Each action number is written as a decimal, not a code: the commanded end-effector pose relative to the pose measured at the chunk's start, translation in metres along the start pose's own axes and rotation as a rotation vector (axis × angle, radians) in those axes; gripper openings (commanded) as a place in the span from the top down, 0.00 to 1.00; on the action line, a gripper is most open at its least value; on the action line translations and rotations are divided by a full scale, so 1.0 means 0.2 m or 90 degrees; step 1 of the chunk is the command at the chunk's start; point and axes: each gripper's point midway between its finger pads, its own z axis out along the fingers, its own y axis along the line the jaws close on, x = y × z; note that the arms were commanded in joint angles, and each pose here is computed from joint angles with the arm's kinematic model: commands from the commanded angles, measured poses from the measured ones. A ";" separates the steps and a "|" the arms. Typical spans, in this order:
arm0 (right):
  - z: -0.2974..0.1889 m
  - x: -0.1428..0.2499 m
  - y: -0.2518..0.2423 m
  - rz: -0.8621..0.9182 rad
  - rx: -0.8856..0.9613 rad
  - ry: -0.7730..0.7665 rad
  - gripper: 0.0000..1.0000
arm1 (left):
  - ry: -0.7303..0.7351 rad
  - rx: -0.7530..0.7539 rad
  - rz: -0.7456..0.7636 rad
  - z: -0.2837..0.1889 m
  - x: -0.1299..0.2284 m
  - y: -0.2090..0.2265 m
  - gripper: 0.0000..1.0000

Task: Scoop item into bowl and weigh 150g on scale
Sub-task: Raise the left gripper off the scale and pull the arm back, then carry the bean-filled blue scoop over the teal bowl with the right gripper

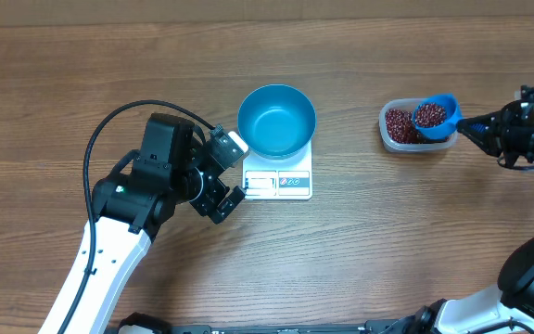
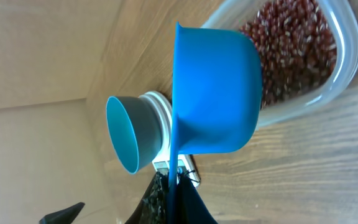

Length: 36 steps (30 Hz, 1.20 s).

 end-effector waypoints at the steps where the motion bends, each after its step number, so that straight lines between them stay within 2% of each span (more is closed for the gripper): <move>1: -0.11 -0.03 0.18 -0.063 -0.011 -0.034 0.96 | -0.002 -0.002 -0.001 0.00 0.00 -0.01 0.00; 9: -0.09 0.01 0.42 -0.134 -0.021 -0.013 0.96 | -0.002 -0.002 -0.001 0.00 0.00 -0.01 0.00; 18: 0.10 0.17 0.66 -0.205 -0.042 0.061 0.96 | -0.002 -0.002 -0.001 0.00 0.00 -0.01 0.00; 30: 0.35 0.43 0.88 -0.286 -0.071 0.153 0.96 | -0.002 -0.002 -0.002 0.00 0.00 -0.01 0.00; 36: 0.46 0.53 0.91 -0.317 -0.024 0.170 0.96 | -0.002 -0.002 -0.001 0.00 0.00 -0.01 0.01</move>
